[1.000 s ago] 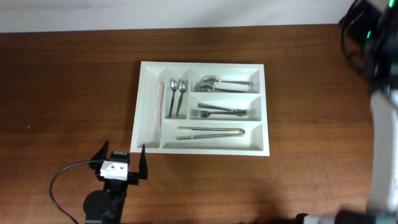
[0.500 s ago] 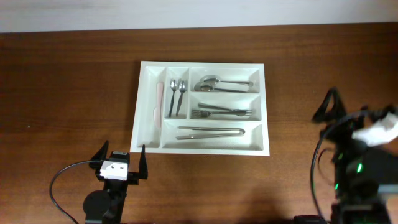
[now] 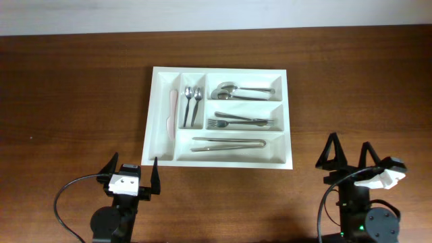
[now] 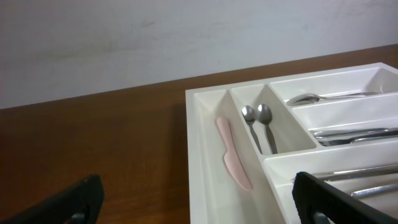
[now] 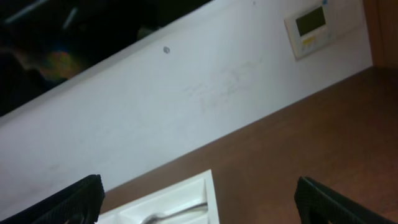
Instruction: Pack container
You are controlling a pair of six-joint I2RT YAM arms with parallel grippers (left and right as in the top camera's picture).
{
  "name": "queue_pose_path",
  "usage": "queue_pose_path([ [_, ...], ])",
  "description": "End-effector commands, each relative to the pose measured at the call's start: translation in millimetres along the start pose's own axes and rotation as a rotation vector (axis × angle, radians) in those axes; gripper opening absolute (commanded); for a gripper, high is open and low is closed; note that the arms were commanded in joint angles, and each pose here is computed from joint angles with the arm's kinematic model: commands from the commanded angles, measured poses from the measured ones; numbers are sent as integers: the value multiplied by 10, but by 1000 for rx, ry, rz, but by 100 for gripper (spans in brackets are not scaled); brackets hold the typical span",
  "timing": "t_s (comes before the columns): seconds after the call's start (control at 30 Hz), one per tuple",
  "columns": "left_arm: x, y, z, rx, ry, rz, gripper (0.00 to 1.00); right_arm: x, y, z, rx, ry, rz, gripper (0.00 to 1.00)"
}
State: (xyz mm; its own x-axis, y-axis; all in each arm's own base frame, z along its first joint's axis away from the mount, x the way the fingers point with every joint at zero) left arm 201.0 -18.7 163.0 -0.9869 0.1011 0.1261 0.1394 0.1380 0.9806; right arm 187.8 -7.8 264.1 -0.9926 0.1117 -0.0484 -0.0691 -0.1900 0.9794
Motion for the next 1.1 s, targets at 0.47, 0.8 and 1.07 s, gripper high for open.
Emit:
queue_pose_path([
  [0.47,-5,-28,-2,-15,-8,3,99,-88,-891,-150,37,-31,131,99],
  [0.8,-5,-28,-2,-15,-8,3,99,-93,-1021,-174,114,-30,155,99],
  [1.07,-5,-28,-2,-15,-8,3,99,-89,-1007,-168,171,-21,148,99],
])
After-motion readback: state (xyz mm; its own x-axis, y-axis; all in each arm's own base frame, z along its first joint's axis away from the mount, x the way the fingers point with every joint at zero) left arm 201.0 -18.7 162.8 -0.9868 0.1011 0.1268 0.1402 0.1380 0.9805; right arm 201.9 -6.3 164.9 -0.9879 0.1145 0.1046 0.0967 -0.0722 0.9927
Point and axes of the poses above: each gripper's point midway between its finger pads, its own x axis back along the fingers, its own z axis along the line the jaws close on, y = z × x, the point moved 4 cm from there along x, back along the fingers, and after that the axes turned 15 degrees about x, right-handed, at the moved point
